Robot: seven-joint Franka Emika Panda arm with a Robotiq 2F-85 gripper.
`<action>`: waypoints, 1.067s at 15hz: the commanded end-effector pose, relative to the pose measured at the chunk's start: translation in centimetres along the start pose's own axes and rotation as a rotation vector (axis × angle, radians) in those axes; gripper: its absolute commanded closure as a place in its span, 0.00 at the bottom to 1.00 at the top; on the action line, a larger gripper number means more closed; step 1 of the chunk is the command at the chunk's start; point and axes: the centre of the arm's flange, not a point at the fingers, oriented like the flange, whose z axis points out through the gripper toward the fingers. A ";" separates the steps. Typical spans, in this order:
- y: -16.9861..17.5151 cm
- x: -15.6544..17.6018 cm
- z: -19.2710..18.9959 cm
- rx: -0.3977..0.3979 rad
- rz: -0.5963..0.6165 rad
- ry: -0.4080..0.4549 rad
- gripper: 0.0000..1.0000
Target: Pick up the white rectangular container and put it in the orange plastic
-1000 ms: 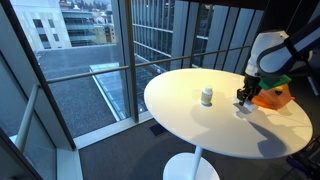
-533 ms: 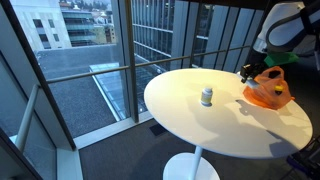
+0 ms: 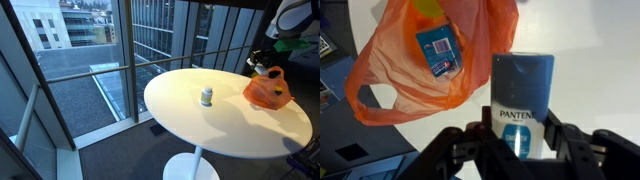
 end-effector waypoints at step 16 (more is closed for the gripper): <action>10.7 1.7 4.5 -0.119 0.159 -0.022 0.75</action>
